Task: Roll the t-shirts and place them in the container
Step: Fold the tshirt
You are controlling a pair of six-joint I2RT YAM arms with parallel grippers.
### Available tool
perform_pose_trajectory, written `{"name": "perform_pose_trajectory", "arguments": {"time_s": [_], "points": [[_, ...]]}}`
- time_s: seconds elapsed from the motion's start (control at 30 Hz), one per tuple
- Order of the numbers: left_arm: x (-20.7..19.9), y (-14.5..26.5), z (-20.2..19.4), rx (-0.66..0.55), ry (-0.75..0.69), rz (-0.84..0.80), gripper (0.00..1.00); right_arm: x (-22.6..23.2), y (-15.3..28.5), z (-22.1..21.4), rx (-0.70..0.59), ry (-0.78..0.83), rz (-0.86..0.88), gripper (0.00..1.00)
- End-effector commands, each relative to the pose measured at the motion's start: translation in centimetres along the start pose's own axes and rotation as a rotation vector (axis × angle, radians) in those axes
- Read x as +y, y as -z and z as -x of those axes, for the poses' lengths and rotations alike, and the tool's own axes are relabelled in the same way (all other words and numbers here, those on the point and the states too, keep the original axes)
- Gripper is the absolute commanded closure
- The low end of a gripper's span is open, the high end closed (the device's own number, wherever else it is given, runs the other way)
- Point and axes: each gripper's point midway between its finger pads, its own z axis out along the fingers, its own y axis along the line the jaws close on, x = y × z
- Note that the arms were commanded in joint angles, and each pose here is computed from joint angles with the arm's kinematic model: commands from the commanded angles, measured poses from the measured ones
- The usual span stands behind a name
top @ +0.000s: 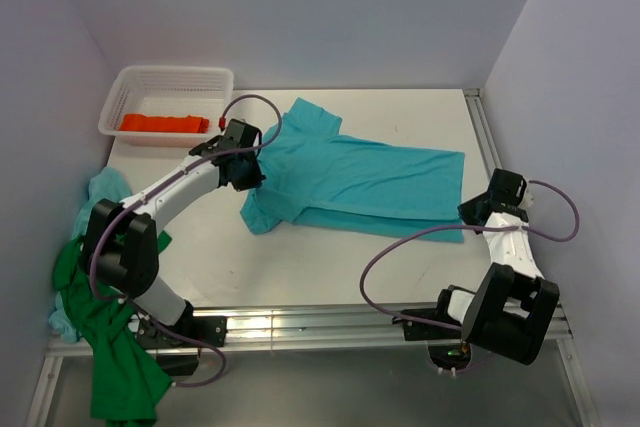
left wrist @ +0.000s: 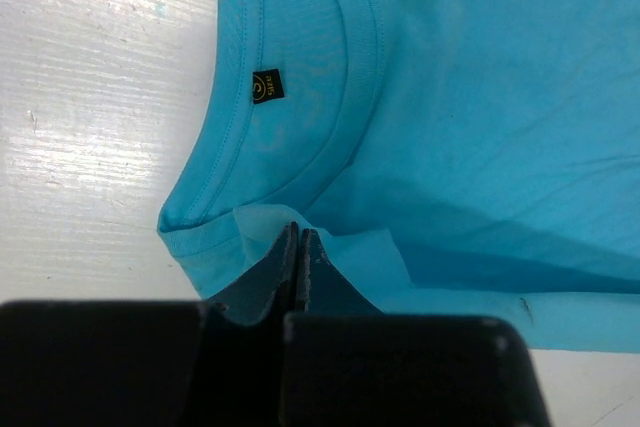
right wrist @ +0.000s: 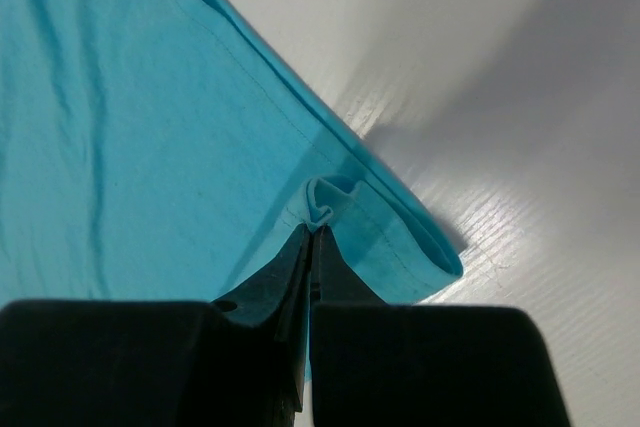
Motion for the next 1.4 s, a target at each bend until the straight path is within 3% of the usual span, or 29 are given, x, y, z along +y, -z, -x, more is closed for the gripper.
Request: {"name": "perform_pose_trajectory", "arguments": {"time_s": [0.0, 0.53, 0.7, 0.77, 0.83, 0.87, 0.93, 0.97, 1.07, 1.23, 1.37], "points": [[-0.3, -0.1, 0.8, 0.0, -0.008, -0.005, 1.0, 1.9, 0.1, 2.1, -0.055, 0.014, 0.043, 1.0], [-0.4, -2.9, 1.6, 0.002, 0.023, -0.001, 1.0, 4.2, -1.7, 3.1, -0.044, -0.019, 0.048, 0.94], [-0.8, -3.8, 2.5, -0.024, 0.07, -0.042, 0.93, 5.1, -2.5, 3.7, -0.037, -0.037, 0.059, 0.89], [-1.5, -3.8, 3.3, -0.037, 0.08, -0.059, 0.87, 5.5, -3.1, 3.6, -0.021, -0.05, 0.071, 0.79], [-1.8, -3.9, 3.7, -0.044, 0.086, -0.065, 0.78, 5.9, -3.3, 3.8, -0.018, -0.058, 0.063, 0.56], [-2.2, -3.8, 4.2, -0.055, 0.091, -0.073, 0.61, 6.0, -3.3, 3.9, -0.021, -0.054, 0.06, 0.46], [-2.5, -3.3, 5.0, -0.079, 0.098, -0.082, 0.44, 6.4, -2.9, 4.0, -0.034, -0.039, 0.058, 0.4], [-2.8, -3.0, 5.5, -0.092, 0.098, -0.09, 0.37, 6.5, -2.7, 4.1, -0.041, -0.034, 0.063, 0.39], [-3.2, -2.0, 6.4, -0.115, 0.104, -0.103, 0.3, 6.3, -1.5, 4.2, -0.081, -0.018, 0.069, 0.39], [-1.9, -0.2, 5.2, -0.129, 0.107, -0.106, 0.27, 4.9, 1.2, 3.1, -0.135, 0.041, 0.089, 0.4], [0.3, 0.6, 1.5, -0.097, 0.117, -0.116, 0.26, 3.0, 2.3, 1.3, -0.113, 0.038, 0.074, 0.44]]}}
